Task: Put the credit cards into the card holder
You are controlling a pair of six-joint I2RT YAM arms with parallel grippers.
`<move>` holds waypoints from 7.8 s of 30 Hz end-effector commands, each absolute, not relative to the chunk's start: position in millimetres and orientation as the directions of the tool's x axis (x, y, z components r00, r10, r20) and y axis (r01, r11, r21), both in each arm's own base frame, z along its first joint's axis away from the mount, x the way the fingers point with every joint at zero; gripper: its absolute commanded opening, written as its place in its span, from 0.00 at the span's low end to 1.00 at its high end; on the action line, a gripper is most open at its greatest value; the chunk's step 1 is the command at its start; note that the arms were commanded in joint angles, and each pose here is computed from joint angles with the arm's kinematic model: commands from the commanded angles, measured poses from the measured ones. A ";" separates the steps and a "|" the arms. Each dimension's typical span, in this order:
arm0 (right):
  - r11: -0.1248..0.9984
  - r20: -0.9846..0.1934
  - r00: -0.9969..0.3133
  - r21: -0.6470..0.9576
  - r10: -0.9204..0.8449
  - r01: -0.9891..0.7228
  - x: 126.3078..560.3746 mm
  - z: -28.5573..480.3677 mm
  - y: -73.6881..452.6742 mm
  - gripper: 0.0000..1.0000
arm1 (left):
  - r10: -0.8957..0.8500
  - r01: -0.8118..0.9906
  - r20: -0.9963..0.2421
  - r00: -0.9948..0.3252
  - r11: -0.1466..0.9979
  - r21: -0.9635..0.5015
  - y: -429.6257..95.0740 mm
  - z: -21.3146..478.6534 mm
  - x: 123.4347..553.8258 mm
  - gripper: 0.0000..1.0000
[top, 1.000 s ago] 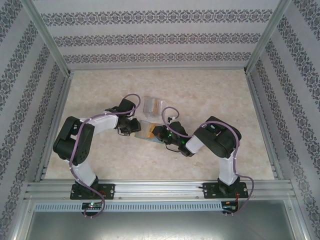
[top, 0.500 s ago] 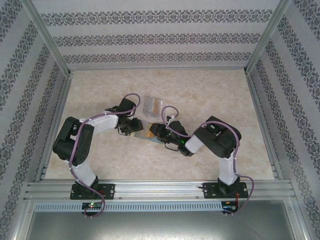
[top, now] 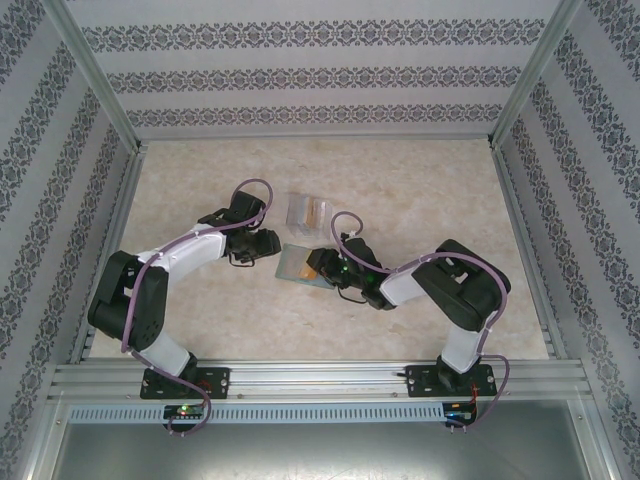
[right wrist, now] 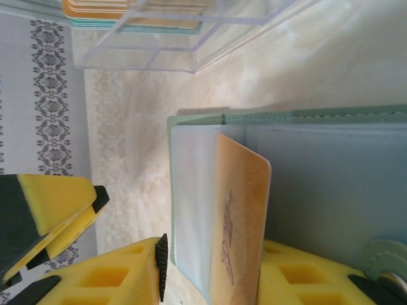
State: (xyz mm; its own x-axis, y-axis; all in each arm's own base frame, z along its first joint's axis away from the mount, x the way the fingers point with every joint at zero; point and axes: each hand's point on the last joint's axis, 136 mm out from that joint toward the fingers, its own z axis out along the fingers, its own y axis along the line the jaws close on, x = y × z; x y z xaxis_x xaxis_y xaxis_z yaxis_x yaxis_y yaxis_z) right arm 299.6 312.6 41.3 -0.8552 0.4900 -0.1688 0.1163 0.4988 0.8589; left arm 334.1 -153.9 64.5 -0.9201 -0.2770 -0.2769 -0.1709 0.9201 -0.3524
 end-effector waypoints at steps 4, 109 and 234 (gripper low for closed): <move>0.566 -0.157 -0.867 0.808 0.473 0.162 296.7 18.1 305.3 0.12 | -0.277 -0.178 -0.244 -0.929 0.916 -0.359 -152.0 55.5 330.3 0.54; 0.732 -0.260 -0.948 0.679 0.185 -0.044 292.7 30.9 362.7 0.00 | -0.292 -0.242 -0.099 -0.951 0.906 -0.348 -161.3 0.3 324.6 0.22; 0.877 -0.089 -0.967 0.448 0.240 0.177 262.3 30.0 313.5 0.70 | -0.358 -0.246 -0.124 -0.926 0.818 -0.521 -137.7 65.8 301.2 0.90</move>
State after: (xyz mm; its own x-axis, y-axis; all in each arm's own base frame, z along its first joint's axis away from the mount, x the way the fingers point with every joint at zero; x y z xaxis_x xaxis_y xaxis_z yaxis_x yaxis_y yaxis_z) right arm 260.4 315.1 36.5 -0.9705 0.2243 -0.0885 0.1552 0.8619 0.4827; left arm 296.9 -136.0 66.1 -0.9294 -0.3478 -0.1232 -0.2475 0.8353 -0.4910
